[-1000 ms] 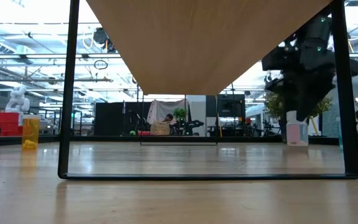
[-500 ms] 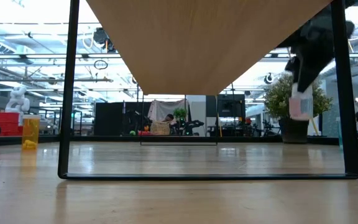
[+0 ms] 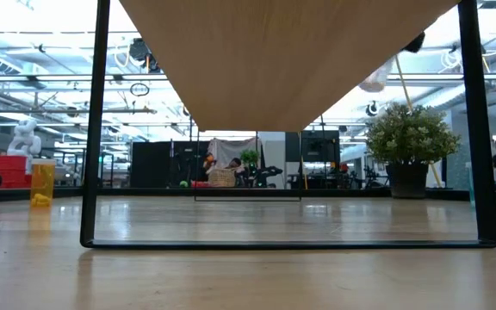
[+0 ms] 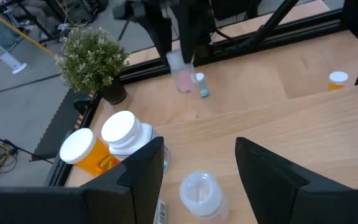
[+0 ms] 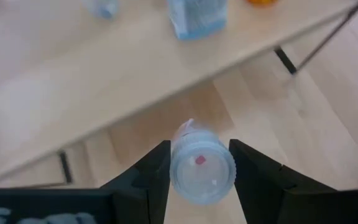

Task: Pick and place medicine bottles onto shelf by color
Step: Put the transparent pill bottle on the shelf aligned with the other transparent pill bottle

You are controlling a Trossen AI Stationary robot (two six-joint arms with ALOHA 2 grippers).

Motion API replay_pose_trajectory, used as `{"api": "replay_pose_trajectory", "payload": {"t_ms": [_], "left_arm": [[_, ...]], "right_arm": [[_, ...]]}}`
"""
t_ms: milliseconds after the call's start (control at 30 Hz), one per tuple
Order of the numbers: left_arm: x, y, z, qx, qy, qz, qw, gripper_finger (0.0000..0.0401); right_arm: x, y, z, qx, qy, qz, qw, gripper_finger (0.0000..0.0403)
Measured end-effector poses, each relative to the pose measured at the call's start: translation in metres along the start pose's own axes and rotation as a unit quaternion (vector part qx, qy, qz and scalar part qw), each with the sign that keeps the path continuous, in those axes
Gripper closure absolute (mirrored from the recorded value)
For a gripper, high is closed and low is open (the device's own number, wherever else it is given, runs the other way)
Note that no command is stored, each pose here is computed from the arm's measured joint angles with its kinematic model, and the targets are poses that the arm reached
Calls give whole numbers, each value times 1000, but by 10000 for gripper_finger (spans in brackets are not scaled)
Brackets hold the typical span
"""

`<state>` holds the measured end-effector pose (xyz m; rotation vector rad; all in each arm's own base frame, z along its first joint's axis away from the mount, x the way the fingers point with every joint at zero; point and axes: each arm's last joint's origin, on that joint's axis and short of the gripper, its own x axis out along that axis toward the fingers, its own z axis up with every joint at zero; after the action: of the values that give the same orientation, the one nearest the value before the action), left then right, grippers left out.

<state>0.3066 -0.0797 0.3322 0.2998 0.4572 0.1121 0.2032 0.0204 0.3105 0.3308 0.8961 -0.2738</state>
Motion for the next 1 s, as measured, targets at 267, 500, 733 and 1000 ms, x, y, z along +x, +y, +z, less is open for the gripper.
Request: {"api": "replay_pose_trajectory", "payload": {"t_ms": [267,500,733,1000], "left_arm": [[0,0,0,9,0,0,1000,201],[-1,-1,4,5,-17,-1,1000,201],[-4,-18,15,21,-81,-47,995,201],[6,-25,19,15,-111,-45,993,202]], "right_arm": [[-17,26,29,6,-51,27,998,257],[-11,50,57,11,-66,43,997,254],[-5,70,65,-14,-101,76,992,254],[-7,77,70,-24,-140,87,986,253]]}}
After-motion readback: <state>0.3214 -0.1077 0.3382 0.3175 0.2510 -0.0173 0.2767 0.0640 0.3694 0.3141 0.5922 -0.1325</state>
